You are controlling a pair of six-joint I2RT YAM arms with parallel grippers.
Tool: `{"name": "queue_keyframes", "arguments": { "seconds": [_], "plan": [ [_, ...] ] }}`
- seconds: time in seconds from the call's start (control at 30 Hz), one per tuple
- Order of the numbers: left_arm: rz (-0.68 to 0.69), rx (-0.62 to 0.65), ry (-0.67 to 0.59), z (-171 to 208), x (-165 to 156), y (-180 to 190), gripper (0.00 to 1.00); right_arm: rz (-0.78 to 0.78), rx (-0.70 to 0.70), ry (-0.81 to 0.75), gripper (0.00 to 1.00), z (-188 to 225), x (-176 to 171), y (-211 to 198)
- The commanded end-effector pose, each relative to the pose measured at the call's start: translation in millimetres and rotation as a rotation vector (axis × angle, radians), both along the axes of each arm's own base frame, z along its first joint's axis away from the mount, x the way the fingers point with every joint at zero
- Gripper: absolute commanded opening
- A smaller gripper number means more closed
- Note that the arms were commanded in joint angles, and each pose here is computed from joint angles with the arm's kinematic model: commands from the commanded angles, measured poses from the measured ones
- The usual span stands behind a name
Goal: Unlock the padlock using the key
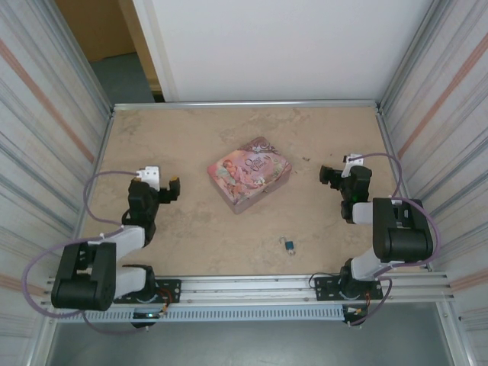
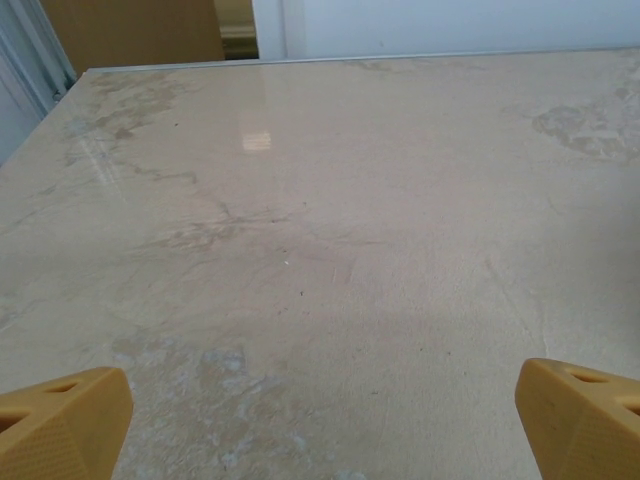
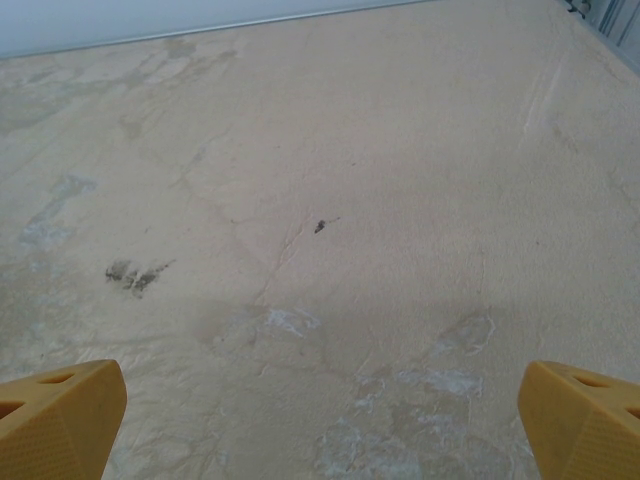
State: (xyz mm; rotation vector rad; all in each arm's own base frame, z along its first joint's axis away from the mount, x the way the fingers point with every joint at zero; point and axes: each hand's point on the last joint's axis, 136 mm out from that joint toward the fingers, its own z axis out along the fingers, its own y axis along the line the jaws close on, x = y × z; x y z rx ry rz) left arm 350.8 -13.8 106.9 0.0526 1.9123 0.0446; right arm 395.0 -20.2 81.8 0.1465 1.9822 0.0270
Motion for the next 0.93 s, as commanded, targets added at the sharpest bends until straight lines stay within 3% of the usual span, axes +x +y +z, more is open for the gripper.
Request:
{"name": "queue_keyframes", "arguments": {
  "seconds": [0.0,0.27,0.43,0.47,0.9],
  "plan": [
    [-0.015,0.045,-0.120,21.0,14.0,1.0,0.99,-0.006,-0.013,0.006,0.99,-1.3,-0.8,-0.2],
    [-0.048,0.051,-0.110,-2.9,25.1,-4.5,0.99,-0.006,-0.014,0.004,0.99,-0.8,-0.5,0.2],
    [-0.026,0.035,0.040,-15.5,45.8,1.5,0.99,-0.006,-0.014,0.004,0.99,-0.5,-0.4,0.1],
    [-0.051,-0.014,0.050,-15.4,45.7,3.8,0.99,-0.005,-0.013,0.003,0.99,-0.5,-0.2,0.4],
    [-0.051,-0.010,0.051,-15.3,45.1,3.2,0.99,-0.004,-0.013,0.007,0.99,-1.3,-0.6,0.7]
  ]
}}
